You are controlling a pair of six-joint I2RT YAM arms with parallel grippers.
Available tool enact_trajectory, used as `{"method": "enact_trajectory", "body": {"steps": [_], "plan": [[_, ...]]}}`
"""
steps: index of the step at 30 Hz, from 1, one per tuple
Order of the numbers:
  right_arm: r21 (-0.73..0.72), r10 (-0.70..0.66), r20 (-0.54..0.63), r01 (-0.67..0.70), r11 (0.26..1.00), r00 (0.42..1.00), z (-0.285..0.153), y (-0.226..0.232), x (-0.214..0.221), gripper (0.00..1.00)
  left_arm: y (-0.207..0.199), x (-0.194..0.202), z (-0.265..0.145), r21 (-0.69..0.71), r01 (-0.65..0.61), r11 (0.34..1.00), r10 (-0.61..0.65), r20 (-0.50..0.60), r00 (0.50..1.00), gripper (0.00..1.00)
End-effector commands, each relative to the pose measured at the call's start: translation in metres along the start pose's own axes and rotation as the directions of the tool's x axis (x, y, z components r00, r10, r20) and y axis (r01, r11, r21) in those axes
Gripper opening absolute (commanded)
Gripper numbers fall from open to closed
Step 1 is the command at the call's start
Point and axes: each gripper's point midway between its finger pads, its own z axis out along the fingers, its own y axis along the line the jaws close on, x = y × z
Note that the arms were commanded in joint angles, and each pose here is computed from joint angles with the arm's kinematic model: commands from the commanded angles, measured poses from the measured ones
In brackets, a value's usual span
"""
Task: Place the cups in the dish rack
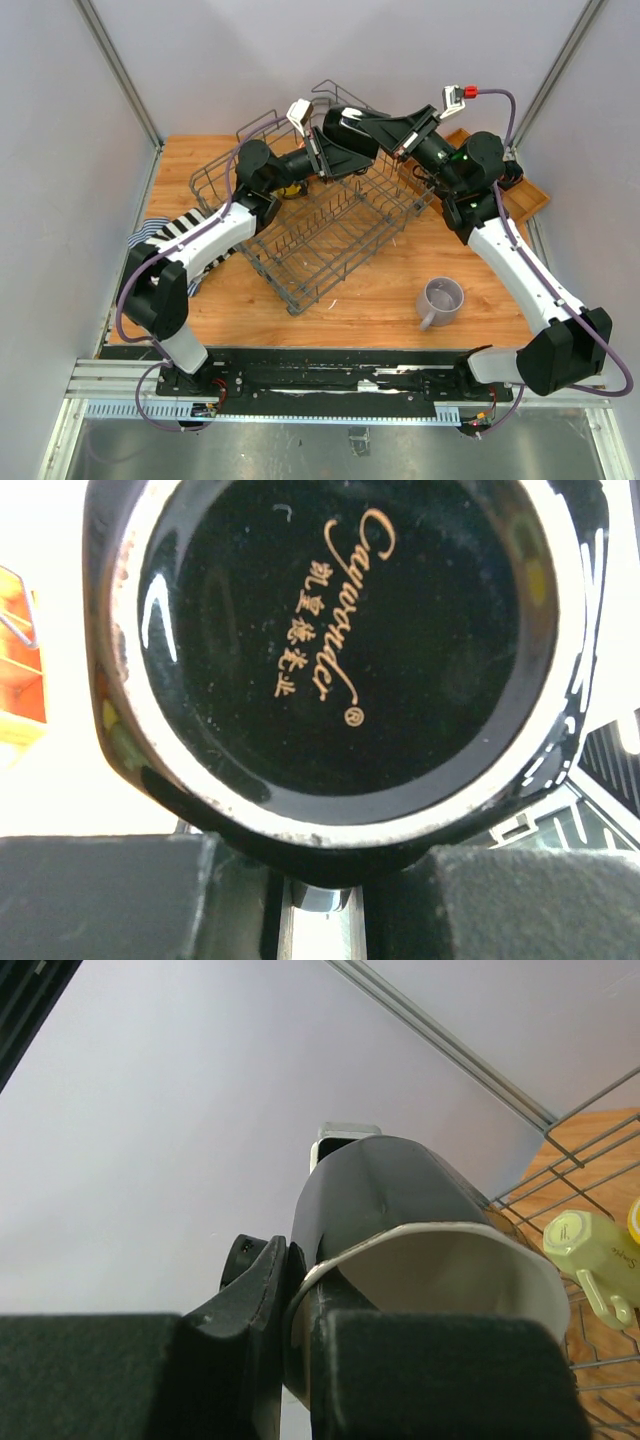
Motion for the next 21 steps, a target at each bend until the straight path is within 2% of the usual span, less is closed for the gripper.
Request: {"method": "enact_trajectory", "body": {"steps": [1,2,4,7,12,15,19,21], "plan": [[-0.019,-0.124,-0.025,0.124,0.992,0.992,-0.004,0.001,0.009,0.11,-0.028,-0.007,-0.004,0.031,-0.065,0.997,0.063,0.064,0.996,0.00],[-0.007,-0.134,-0.026,0.134,0.991,0.991,-0.005,-0.001,0.009,0.16,-0.025,-0.009,-0.007,0.000,-0.085,0.996,0.085,0.077,0.993,0.00],[0.025,-0.150,-0.023,0.150,0.988,0.988,-0.009,-0.008,0.007,0.37,-0.015,-0.013,-0.012,-0.089,-0.119,0.989,0.128,0.096,0.987,0.01],[0.064,-0.159,-0.013,0.159,0.985,0.987,-0.016,-0.019,0.001,0.50,0.000,-0.017,-0.025,-0.201,-0.153,0.968,0.180,0.126,0.976,0.01],[0.130,-0.157,0.004,0.155,0.979,0.988,-0.031,-0.043,-0.010,0.56,0.025,-0.026,-0.049,-0.374,-0.153,0.915,0.233,0.180,0.956,0.01],[0.181,-0.168,-0.001,0.166,0.969,0.986,-0.044,-0.056,-0.015,0.59,0.038,-0.034,-0.065,-0.492,-0.148,0.858,0.281,0.209,0.937,0.01],[0.274,-0.193,-0.028,0.193,0.942,0.981,-0.065,-0.077,-0.017,0.61,0.059,-0.049,-0.104,-0.683,-0.056,0.728,0.338,0.287,0.897,0.00],[0.292,-0.205,-0.044,0.208,0.933,0.978,-0.073,-0.083,-0.016,0.61,0.073,-0.059,-0.127,-0.783,0.009,0.622,0.377,0.309,0.873,0.00]]}}
